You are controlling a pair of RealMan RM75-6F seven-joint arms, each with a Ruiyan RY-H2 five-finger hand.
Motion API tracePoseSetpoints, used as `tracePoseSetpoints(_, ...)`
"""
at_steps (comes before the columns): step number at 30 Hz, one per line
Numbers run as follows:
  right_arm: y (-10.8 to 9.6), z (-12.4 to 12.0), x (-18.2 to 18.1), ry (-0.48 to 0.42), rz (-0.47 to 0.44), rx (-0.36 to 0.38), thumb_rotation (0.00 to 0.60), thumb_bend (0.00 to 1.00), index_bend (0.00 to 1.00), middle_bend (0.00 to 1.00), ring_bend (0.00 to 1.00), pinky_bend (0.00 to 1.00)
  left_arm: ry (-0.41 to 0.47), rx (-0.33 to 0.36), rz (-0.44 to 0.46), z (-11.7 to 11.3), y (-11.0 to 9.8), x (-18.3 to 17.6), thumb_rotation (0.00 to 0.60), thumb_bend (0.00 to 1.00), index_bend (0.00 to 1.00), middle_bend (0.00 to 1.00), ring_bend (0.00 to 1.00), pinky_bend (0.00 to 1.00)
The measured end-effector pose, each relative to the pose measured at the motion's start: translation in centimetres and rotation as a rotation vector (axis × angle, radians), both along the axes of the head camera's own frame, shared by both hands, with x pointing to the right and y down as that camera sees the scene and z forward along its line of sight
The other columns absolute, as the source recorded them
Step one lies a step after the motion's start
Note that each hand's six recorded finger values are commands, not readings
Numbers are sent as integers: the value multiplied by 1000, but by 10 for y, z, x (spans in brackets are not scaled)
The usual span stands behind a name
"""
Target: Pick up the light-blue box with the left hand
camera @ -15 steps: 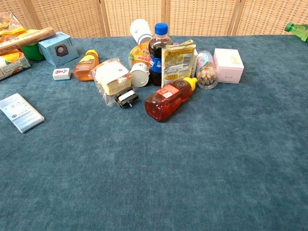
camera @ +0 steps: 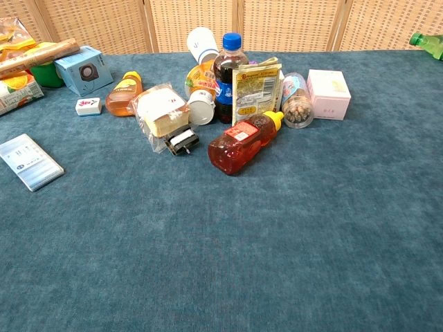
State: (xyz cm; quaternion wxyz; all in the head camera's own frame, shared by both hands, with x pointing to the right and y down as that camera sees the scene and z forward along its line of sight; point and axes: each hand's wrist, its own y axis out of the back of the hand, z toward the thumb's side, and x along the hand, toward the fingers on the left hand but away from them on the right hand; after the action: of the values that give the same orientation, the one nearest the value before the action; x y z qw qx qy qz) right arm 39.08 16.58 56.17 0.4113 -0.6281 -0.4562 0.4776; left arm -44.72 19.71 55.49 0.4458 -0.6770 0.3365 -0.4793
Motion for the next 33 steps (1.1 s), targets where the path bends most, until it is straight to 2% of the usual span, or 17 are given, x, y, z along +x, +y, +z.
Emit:
tracePoseSetpoints(3,-1,0,1,-3,2,1,600,0,0,0,0,0,-32,-39,20,2,-4,-2,600,209,0,0,0,0)
tracePoseSetpoints(10,-1,0,0,-8,4,-2,600,0,0,0,0,0,-130,-112,124,8,-23,0,600,204,16,0,0,0)
tracePoseSetpoints(20,-1,0,2,-13,11,-1,600,0,0,0,0,0,-243,-215,277,44,-42,22,600,204,31,0,0,0)
tracePoseSetpoints(26,-2,-1,4,-18,17,1,600,0,0,0,0,0,-278,-242,321,66,-53,39,600,203,35,0,0,0)
tracePoseSetpoints(33,-3,-1,5,-22,21,0,600,0,0,0,0,0,-301,-282,318,84,-58,44,600,204,40,0,0,0)
